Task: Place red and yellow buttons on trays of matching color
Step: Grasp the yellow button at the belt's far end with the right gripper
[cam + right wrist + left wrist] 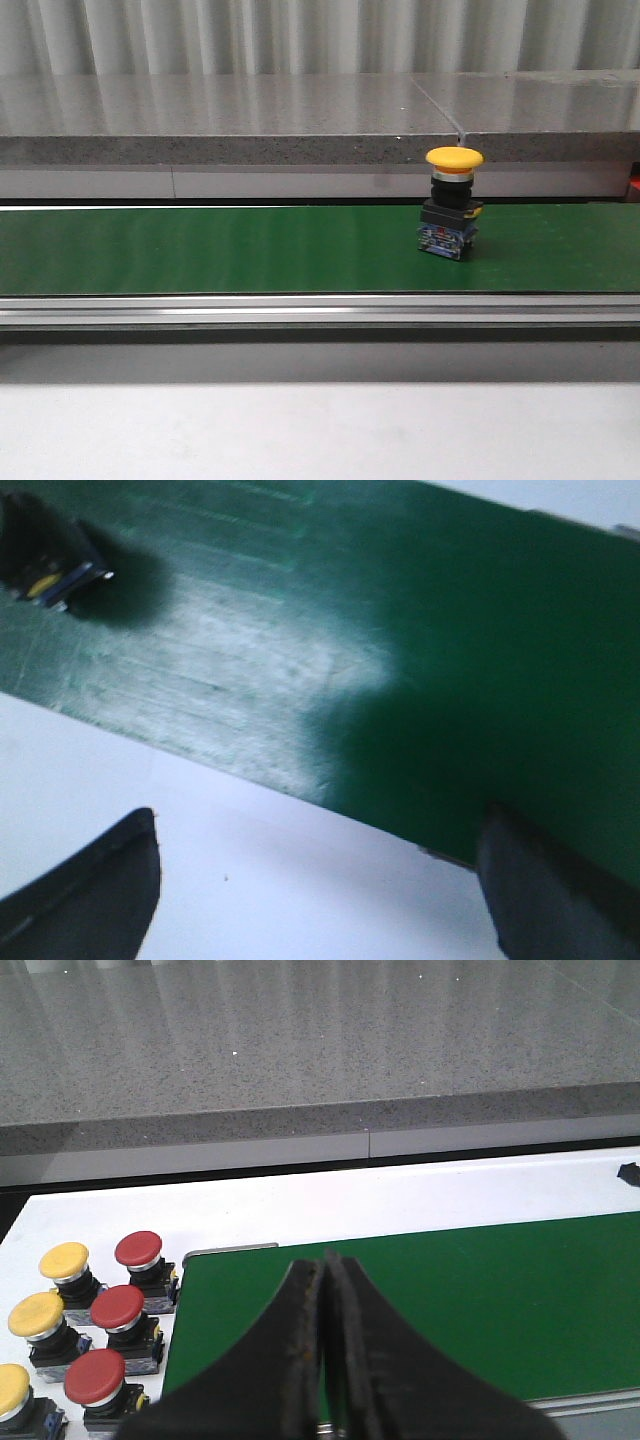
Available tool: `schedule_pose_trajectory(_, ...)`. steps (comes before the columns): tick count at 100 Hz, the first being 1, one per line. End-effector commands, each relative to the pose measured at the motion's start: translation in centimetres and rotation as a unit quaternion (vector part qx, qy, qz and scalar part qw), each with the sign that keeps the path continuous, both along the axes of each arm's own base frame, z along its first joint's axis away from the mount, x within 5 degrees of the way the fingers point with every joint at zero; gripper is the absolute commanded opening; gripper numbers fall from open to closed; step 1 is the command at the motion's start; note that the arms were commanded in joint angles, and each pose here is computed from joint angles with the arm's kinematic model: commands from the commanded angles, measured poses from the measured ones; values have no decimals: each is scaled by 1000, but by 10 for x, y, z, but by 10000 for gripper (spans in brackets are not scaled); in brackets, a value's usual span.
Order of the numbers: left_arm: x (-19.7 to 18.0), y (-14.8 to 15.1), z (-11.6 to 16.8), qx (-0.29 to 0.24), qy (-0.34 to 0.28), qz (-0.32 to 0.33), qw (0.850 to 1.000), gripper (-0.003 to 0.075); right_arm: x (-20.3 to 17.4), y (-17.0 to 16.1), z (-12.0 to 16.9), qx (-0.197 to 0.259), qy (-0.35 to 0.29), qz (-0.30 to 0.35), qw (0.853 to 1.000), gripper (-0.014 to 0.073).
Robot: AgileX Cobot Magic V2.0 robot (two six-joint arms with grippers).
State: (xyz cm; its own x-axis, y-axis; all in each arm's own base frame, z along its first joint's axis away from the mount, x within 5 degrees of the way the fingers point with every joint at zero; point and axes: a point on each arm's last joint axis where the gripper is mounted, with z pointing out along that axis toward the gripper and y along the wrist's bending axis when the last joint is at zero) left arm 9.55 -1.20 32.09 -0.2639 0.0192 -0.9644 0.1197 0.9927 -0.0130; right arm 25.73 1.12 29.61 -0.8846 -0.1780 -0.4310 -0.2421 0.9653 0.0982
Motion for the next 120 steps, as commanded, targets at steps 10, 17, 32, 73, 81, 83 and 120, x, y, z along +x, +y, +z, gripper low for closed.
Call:
schedule_pose_trajectory(10,1,-1,16,-12,-52,-5,999,-20,-2,26,6,0,-57,46,997,634)
schedule_pose_trajectory(17,1,-1,16,-12,-52,-5,999,-20,0,35,4,1,-64,60,996,634)
schedule_pose_trajectory(32,1,-1,16,-12,-52,-5,999,-20,12,49,-3,3,-79,75,994,634)
schedule_pose_trajectory(73,1,-1,16,-12,-52,-5,999,-20,56,61,-18,6,-80,73,994,634)
schedule_pose_trajectory(81,1,-1,16,-12,-52,-5,999,-20,62,62,-21,6,-79,72,994,634)
schedule_pose_trajectory(83,1,-1,16,-12,-52,-5,999,-20,64,63,-21,6,-80,71,994,634)
schedule_pose_trajectory(120,1,-1,16,-12,-52,-5,999,-20,66,63,-25,6,-74,71,995,100)
